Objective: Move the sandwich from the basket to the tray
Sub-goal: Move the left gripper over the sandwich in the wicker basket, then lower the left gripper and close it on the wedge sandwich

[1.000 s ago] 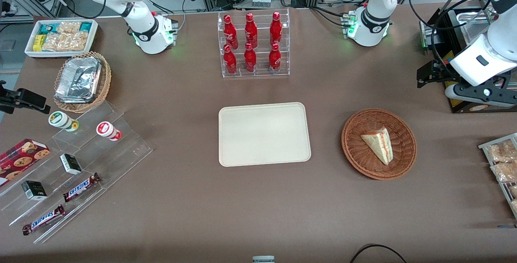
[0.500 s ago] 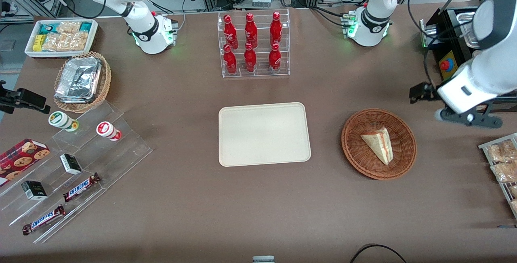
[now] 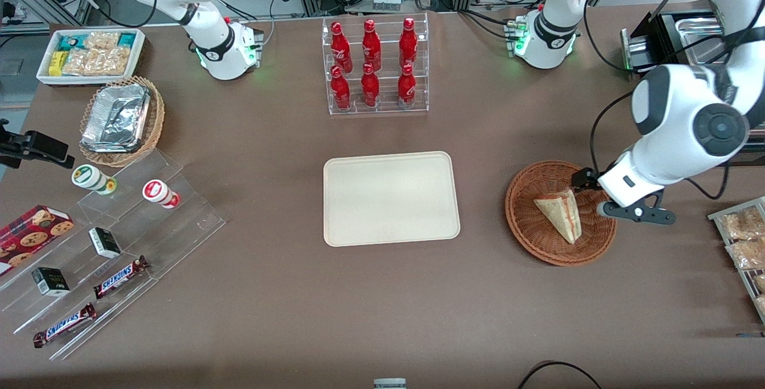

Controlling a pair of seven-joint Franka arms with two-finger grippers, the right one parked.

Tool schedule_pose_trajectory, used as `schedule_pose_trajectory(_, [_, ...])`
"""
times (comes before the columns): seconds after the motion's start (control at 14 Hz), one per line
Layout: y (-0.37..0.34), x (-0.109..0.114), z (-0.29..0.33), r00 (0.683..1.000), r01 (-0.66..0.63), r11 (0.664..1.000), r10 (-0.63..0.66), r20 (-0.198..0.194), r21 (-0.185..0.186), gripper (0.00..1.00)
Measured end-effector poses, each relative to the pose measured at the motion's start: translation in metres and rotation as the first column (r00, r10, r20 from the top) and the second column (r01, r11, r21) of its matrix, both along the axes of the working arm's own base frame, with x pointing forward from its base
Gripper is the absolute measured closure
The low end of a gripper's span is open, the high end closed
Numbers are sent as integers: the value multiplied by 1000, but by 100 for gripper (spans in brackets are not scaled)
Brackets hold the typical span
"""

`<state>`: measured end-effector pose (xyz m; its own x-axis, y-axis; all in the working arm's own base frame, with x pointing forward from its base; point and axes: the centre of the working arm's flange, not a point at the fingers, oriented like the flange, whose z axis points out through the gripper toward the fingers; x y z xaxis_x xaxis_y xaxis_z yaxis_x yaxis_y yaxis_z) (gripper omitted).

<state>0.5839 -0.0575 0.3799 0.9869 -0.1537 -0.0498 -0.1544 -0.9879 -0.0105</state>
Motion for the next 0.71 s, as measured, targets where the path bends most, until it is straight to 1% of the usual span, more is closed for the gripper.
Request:
schedule_pose_trajectory(0.07, [0,-5,-17,998,-55,999,55,31,-4,0])
schedule_pose_trajectory(0.14, [0,-10,-32,989,-129,992,130,66,-12,0])
schedule_pose_trajectory(0.21, [0,-14,-43,971,-217,976,219,97,-26,0])
schedule_pose_trajectory(0.29, [0,-18,-52,941,-315,948,318,114,-41,0])
schedule_pose_trajectory(0.36, [0,-21,-57,900,-417,907,421,117,-52,0])
schedule_pose_trajectory(0.43, [1,-22,-59,845,-520,852,523,111,-60,0])
schedule_pose_trajectory(0.5, [1,-23,-60,795,-594,802,598,105,-63,0])
schedule_pose_trajectory(0.57, [1,-23,-62,758,-642,764,645,100,-65,0])
schedule_pose_trajectory(0.64, [1,-25,-64,736,-667,742,670,95,-62,0])
schedule_pose_trajectory(0.71, [1,-26,-67,726,-680,731,682,88,-57,0])
